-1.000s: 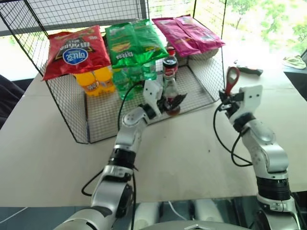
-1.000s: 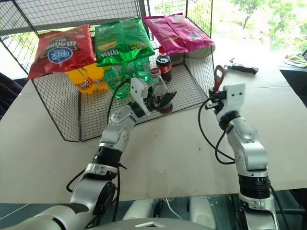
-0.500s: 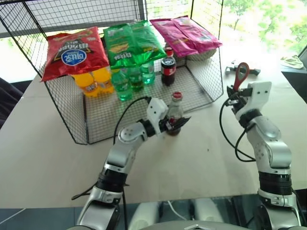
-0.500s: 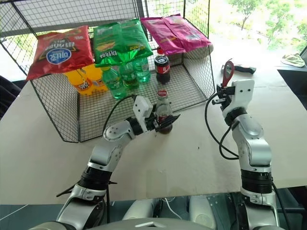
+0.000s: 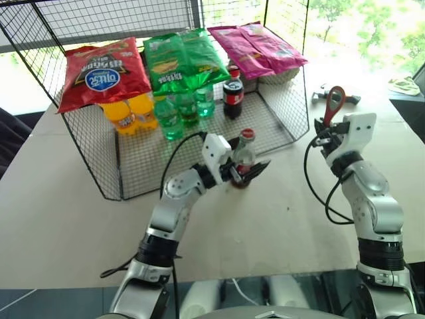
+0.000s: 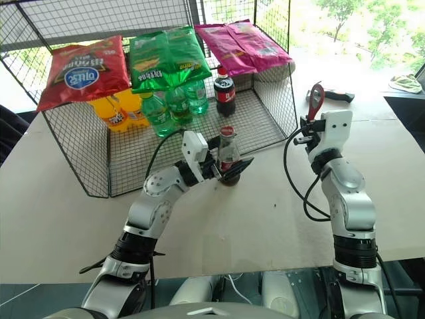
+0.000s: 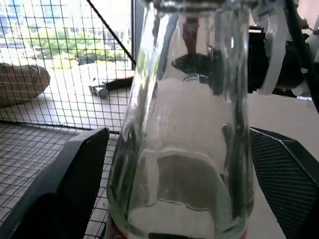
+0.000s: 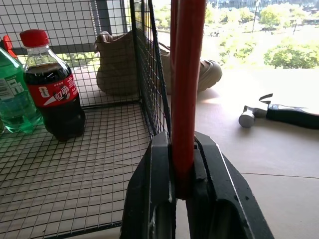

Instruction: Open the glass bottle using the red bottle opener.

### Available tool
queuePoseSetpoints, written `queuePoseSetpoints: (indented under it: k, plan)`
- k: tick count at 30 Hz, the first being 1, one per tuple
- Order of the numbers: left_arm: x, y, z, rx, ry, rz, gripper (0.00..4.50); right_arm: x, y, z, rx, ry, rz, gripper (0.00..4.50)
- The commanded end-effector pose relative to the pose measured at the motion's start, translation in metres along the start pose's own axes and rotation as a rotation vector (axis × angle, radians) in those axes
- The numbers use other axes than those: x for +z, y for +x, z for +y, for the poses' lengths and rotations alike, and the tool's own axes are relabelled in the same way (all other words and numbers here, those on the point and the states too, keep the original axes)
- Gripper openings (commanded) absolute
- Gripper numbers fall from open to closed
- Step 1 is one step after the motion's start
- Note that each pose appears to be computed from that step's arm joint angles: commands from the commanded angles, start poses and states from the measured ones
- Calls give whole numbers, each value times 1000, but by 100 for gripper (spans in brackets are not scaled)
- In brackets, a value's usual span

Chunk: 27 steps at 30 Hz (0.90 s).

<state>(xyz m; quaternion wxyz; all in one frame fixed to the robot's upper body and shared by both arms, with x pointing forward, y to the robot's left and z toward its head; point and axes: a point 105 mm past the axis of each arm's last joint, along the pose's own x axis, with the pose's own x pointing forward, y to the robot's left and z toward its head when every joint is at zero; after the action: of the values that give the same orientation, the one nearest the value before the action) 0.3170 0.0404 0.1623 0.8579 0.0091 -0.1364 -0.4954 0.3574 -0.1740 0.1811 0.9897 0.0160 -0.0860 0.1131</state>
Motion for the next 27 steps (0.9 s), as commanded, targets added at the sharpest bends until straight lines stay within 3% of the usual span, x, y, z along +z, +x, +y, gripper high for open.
queuePoseSetpoints:
  k: [1, 6, 20, 23, 27]
  plan:
    - [32, 1, -4, -17, 74, -119, 447, 14, 2, 0, 5, -21, -54, 0]
    - [38, 0, -7, -33, 70, -137, 447, 14, 3, 1, 12, -21, -53, 0]
    - [23, -6, -6, -14, 29, -105, 447, 15, 4, 7, 38, -27, -51, 0]
    - [24, -6, -6, -18, 21, -110, 372, 14, 3, 9, 45, -29, -47, 0]
    - [19, -7, -5, -10, 26, -87, 186, 15, 3, 15, 75, -50, -47, 0]
